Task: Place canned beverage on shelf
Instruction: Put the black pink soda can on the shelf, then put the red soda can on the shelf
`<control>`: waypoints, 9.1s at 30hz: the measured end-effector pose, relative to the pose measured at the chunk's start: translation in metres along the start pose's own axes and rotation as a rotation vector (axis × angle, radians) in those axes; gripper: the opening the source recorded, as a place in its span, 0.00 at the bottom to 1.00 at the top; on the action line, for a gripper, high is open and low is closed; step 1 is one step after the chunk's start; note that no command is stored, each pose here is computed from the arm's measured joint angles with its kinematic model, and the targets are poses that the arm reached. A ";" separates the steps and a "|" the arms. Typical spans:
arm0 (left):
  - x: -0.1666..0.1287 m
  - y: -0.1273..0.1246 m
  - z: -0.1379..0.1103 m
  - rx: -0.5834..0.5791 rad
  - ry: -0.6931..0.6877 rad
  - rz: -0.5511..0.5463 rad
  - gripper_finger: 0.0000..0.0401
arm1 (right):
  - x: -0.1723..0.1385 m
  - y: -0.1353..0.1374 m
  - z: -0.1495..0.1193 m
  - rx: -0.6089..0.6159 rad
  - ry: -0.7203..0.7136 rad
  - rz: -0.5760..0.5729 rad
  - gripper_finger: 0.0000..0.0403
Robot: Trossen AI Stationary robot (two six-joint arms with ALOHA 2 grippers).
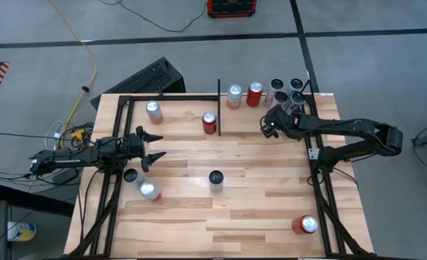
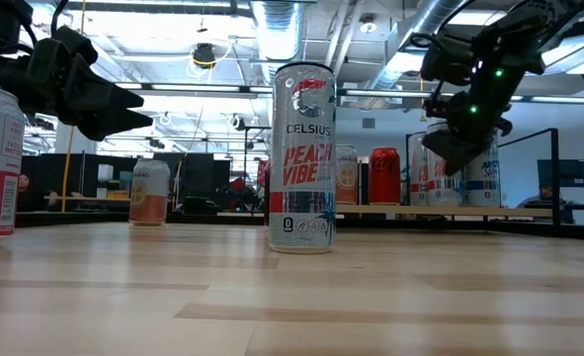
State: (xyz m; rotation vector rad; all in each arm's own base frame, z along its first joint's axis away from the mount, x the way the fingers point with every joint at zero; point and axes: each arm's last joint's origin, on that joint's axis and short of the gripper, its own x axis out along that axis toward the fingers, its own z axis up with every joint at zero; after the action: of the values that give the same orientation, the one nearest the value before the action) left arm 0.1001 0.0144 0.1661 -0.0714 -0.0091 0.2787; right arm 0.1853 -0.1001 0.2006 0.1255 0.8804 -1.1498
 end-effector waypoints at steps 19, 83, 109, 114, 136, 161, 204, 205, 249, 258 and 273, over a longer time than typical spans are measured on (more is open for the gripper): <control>0.000 0.000 0.000 0.000 0.000 0.000 0.82 | -0.006 0.009 -0.001 -0.030 -0.003 0.095 0.05; 0.000 0.000 0.000 0.000 0.000 0.000 0.82 | -0.276 0.025 -0.082 0.388 1.149 0.522 0.25; 0.000 0.000 0.000 0.000 0.000 0.000 0.82 | -0.280 0.036 -0.087 0.352 1.220 0.505 0.85; 0.000 0.000 0.000 0.000 0.000 0.000 0.82 | -0.280 0.051 -0.098 0.267 1.288 0.427 0.85; 0.000 0.000 0.000 0.000 0.000 0.000 0.82 | -0.270 0.094 -0.130 0.100 1.211 0.319 0.85; 0.000 0.000 0.000 0.000 0.000 0.000 0.82 | -0.272 0.091 -0.136 0.091 1.145 0.320 0.85; 0.000 0.000 0.000 0.000 0.000 0.000 0.82 | -0.259 0.097 -0.145 0.028 1.067 0.398 0.80; 0.000 0.000 0.000 0.000 0.000 0.000 0.82 | -0.259 0.096 -0.145 0.026 1.059 0.398 0.80; 0.000 0.000 0.000 0.000 0.000 0.000 0.82 | -0.271 0.083 -0.093 0.193 0.887 0.314 0.65; 0.000 0.000 0.000 0.000 0.000 0.000 0.82 | -0.277 0.078 -0.102 0.241 0.825 0.304 0.84; 0.000 0.000 0.000 0.000 0.000 0.000 0.82 | -0.270 0.092 -0.110 0.280 0.839 0.389 0.94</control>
State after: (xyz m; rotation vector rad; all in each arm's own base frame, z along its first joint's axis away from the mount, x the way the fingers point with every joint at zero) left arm 0.1001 0.0144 0.1662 -0.0714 -0.0091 0.2788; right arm 0.1687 0.1961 0.2752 1.0209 1.3416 -0.8308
